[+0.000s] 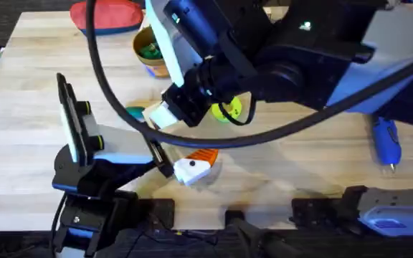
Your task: Pick up the gripper from the table and insert it into the empty holder that is missing its gripper. Then pick up a screw, insert it into the mounting hole, and use the screwdriver to tighten it. Finally, clean up the table by picking up the vegetable and placing it into the bucket.
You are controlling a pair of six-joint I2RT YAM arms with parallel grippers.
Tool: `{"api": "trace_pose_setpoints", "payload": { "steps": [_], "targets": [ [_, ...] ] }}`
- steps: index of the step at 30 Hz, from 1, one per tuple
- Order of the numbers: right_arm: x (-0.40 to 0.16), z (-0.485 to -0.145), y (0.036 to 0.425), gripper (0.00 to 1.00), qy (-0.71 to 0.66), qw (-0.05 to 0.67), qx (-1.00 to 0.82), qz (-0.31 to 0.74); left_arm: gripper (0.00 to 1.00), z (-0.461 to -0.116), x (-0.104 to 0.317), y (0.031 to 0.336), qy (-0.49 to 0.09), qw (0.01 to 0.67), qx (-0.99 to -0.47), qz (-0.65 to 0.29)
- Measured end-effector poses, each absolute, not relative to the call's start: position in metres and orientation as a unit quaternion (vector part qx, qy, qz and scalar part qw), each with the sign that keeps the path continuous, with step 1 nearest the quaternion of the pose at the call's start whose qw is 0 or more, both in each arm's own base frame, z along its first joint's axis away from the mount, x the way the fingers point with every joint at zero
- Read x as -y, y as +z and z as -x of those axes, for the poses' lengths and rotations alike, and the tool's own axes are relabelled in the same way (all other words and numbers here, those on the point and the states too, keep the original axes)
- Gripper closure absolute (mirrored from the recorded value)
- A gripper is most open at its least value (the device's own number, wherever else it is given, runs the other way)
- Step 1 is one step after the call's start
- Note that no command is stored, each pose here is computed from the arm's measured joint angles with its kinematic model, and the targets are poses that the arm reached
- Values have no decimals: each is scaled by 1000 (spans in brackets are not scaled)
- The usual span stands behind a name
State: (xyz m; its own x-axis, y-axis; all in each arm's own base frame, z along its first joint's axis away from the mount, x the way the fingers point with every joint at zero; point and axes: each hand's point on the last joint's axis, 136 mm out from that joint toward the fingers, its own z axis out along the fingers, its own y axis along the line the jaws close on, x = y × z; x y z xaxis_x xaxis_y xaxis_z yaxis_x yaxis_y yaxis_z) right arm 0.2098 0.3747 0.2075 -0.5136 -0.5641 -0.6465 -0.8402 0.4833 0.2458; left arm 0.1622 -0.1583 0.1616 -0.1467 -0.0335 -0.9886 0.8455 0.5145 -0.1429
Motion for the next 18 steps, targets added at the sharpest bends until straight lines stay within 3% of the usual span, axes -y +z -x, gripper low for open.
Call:
{"api": "trace_pose_setpoints", "payload": {
  "steps": [11, 18],
  "targets": [
    [-375, -214, 209, 361, 278, 255, -824, 422, 12, -161, 159, 162, -383, 574, -652, -313],
    [-367, -226, 214, 70, 277, 265, -828, 409, 12, -161, 159, 162, -384, 574, -651, -315]
  ]
}}
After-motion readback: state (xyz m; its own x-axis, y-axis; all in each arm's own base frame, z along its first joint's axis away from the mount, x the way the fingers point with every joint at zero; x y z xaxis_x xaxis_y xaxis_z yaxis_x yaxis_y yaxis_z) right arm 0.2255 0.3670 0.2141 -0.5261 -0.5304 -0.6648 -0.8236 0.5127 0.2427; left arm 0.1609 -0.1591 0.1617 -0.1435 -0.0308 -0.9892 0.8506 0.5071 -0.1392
